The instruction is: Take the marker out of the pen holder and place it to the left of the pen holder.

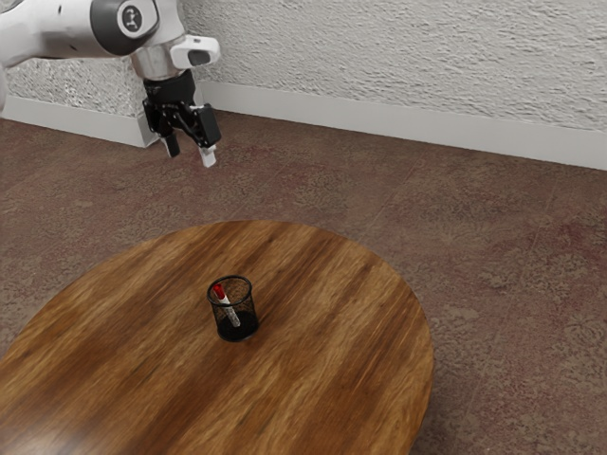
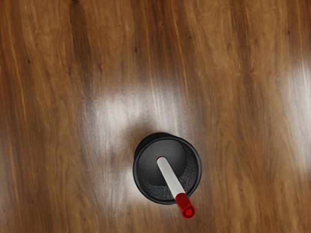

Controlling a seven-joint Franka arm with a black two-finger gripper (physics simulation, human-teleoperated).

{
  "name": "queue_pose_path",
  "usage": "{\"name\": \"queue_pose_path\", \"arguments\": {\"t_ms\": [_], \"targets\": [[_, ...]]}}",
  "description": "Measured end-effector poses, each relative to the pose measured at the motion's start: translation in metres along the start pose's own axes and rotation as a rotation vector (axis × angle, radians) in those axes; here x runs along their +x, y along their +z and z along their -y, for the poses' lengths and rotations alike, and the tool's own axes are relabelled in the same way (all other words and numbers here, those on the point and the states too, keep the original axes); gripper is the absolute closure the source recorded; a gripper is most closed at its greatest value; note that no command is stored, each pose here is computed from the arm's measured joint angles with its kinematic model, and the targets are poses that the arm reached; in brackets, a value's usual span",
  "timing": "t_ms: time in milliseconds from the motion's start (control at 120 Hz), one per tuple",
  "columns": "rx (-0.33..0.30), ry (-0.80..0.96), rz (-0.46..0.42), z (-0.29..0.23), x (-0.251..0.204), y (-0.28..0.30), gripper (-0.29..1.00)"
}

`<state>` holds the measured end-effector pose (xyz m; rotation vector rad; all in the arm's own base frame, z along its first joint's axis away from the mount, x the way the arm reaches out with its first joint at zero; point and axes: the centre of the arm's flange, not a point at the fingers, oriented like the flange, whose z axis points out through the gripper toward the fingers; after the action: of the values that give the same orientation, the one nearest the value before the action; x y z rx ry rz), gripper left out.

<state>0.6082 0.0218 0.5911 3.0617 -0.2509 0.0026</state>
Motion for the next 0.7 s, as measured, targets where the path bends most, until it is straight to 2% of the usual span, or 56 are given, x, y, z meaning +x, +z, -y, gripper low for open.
{"name": "queue_pose_path", "arguments": {"t_ms": [292, 442, 533, 617, 700], "targets": [[-0.001, 0.013, -0.003, -0.005, -0.014, -0.007, 0.00], [0.085, 0.150, 0.034, -0.052, -0.042, 0.032, 0.00], [0.120, 0.282, -0.005, -0.081, -0.057, 0.065, 0.00], [0.136, 0.333, -0.038, -0.071, -0.061, 0.075, 0.00], [0.141, 0.369, -0.027, -0.057, -0.065, 0.086, 0.00]]}}
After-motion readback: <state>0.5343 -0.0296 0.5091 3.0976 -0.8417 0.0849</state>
